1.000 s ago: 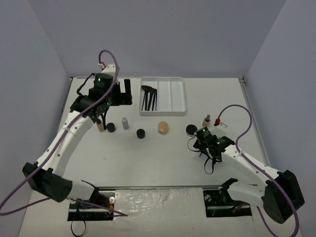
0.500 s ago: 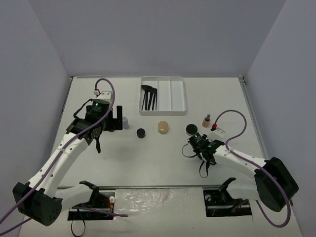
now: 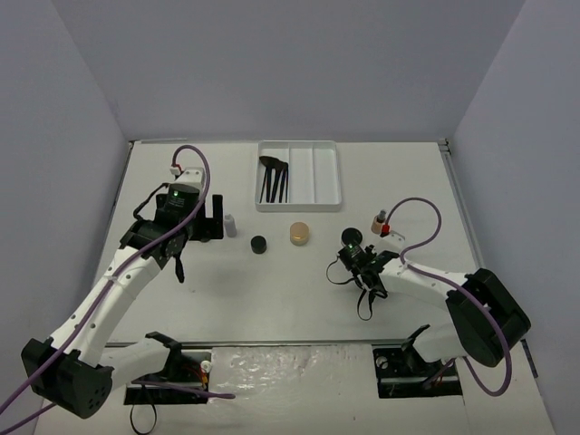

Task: Organize the makeup

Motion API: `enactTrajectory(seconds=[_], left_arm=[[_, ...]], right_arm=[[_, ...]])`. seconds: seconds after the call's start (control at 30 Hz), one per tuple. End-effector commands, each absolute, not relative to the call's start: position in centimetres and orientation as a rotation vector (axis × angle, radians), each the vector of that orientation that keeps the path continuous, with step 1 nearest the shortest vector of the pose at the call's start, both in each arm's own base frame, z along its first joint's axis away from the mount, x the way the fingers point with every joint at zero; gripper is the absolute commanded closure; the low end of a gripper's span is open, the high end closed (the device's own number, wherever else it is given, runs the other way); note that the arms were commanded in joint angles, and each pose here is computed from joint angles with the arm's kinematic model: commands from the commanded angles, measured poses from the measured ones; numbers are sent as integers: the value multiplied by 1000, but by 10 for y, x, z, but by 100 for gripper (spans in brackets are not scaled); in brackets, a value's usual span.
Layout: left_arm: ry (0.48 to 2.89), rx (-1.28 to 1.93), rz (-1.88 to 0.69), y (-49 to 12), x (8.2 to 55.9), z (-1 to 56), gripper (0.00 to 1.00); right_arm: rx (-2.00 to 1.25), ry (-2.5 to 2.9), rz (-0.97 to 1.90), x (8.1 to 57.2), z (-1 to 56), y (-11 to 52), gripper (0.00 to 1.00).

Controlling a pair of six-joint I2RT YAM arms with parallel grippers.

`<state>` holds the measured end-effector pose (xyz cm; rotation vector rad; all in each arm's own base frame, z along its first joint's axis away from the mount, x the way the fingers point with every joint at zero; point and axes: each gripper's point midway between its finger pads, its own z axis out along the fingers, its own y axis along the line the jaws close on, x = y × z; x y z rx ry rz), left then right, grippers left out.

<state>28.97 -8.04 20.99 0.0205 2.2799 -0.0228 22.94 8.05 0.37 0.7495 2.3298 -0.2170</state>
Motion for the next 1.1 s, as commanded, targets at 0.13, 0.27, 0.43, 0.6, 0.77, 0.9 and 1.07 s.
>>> enactTrajectory(seconds=[0.13,0.27,0.43,0.6,0.77,0.9,1.07], left_arm=[[2191,-5,-9,-76,300,232,3],[2192,-4,2,-74,300,232,3],[2191,-6,4,-75,303,233,3],[2184,-16,0,-75,305,238,3],[2172,-25,-3,-76,309,245,3],[2167,-35,-1,-77,313,247,3],[2170,-43,0,-78,315,249,3]], right_arm=[[750,2339,-205,235,2,89,97],[731,2350,-184,234,2,96,100],[718,2323,-138,239,16,107,100],[712,2247,-119,245,46,113,100],[661,2203,-75,247,87,120,100],[552,2194,-11,253,123,137,100],[335,2163,84,276,176,180,100]])
